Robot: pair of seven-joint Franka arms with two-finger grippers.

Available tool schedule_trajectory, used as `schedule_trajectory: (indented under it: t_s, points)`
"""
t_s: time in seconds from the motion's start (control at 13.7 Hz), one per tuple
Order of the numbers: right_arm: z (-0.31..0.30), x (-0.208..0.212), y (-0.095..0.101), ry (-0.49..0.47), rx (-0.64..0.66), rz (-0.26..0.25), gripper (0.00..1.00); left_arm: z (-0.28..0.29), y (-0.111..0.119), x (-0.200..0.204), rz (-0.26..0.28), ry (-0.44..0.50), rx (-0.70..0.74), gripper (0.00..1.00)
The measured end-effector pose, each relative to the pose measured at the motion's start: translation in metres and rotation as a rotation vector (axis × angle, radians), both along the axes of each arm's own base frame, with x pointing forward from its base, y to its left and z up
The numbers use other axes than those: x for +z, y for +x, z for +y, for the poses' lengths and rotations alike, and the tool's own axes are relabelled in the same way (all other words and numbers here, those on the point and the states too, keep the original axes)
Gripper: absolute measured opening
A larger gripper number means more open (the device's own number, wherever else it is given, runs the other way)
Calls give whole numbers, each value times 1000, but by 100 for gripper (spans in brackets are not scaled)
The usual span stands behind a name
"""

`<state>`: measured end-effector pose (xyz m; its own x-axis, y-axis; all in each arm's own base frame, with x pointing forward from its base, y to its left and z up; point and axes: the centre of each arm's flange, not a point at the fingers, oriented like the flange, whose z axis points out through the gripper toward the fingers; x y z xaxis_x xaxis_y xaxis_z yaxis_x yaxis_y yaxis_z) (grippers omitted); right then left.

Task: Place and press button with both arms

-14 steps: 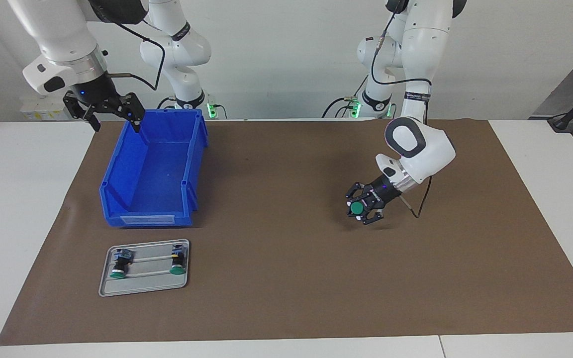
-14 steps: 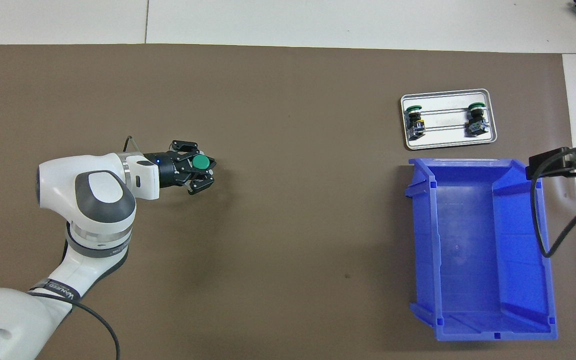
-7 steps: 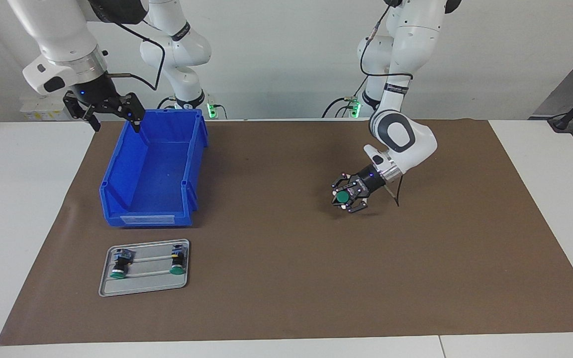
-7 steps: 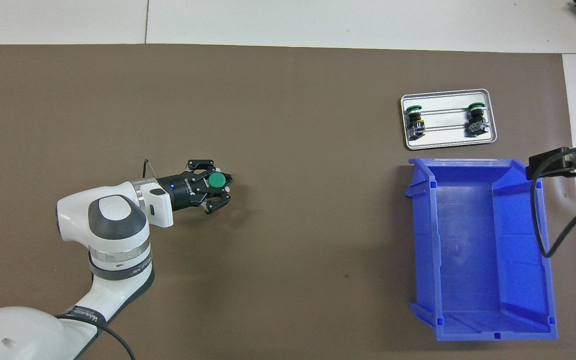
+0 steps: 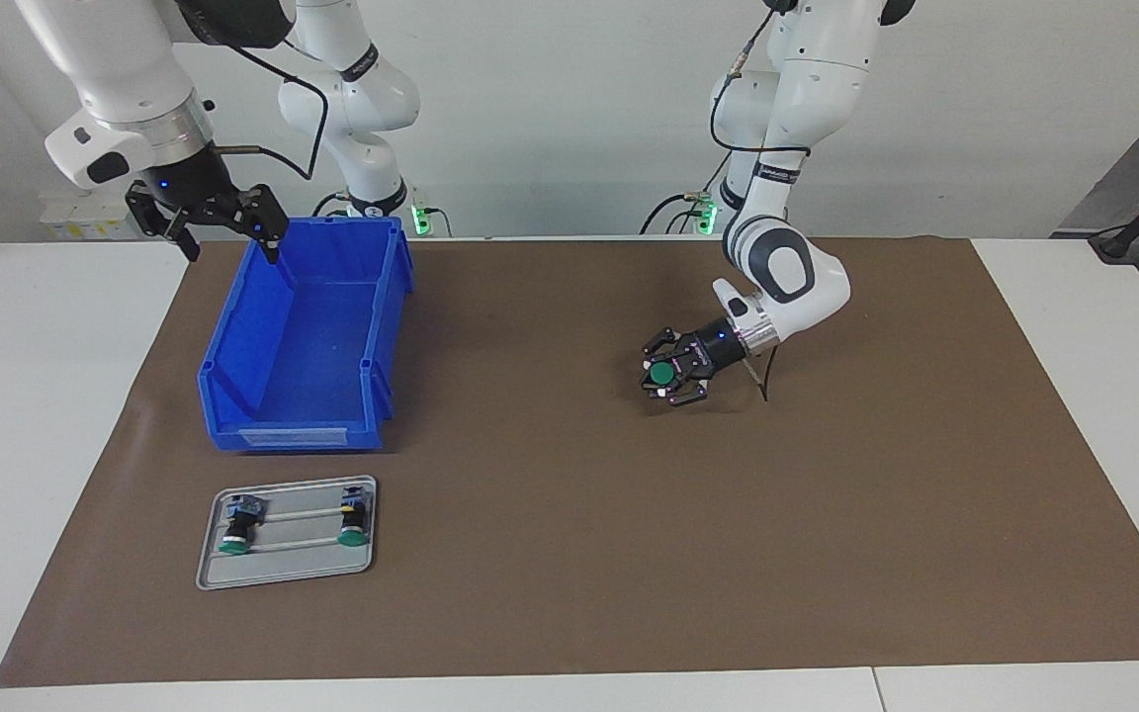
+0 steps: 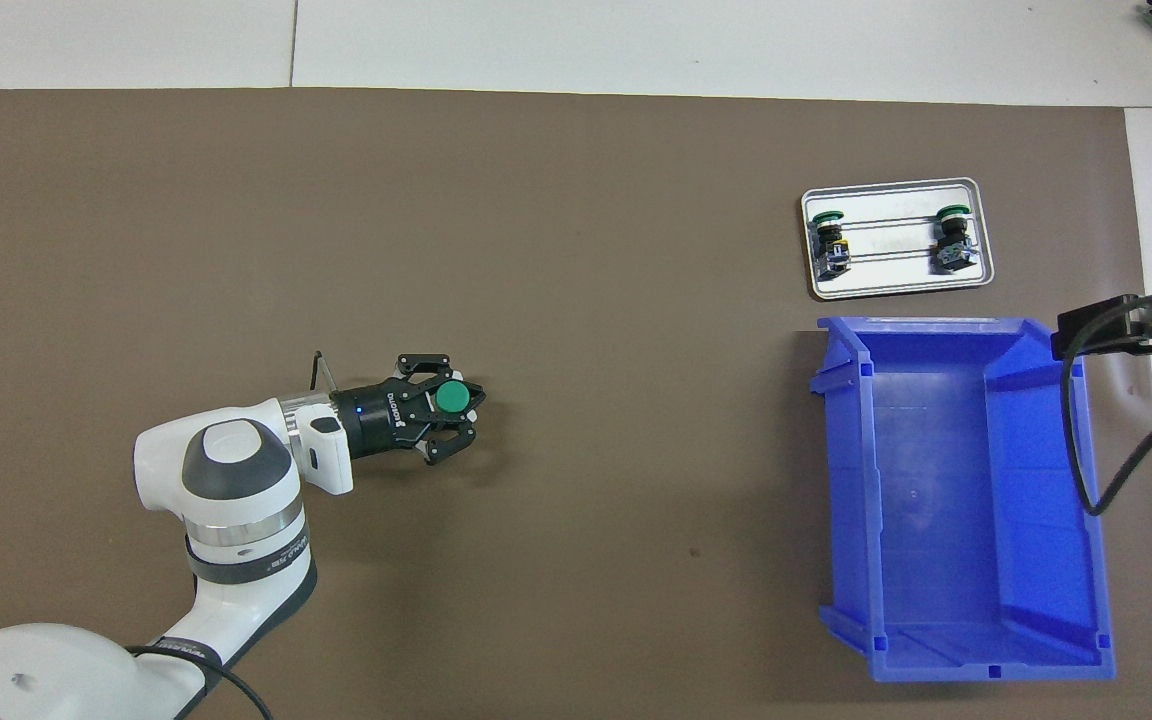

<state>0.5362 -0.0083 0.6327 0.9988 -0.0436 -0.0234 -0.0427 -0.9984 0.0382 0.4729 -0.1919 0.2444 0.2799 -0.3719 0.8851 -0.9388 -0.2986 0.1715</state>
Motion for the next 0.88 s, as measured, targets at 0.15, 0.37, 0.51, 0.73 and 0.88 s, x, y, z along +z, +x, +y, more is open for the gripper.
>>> schedule_trajectory:
  t_s: [0.15,0.37,0.51,0.73,0.88]
  points:
    - [0,0,0,0,0,0,100,0,-6,-4,-13,-8,-21,9]
    - [0,0,0,0,0,0,100,0,-12,-9,-35,-19,-42,9]
    - [0,0,0,0,0,0,100,1,-13,-9,-37,-22,-43,9]
    - [0,0,0,0,0,0,100,2,-13,-9,-40,-24,-45,9]
    - [0,0,0,0,0,0,100,2,-14,-10,-39,-25,-46,12]
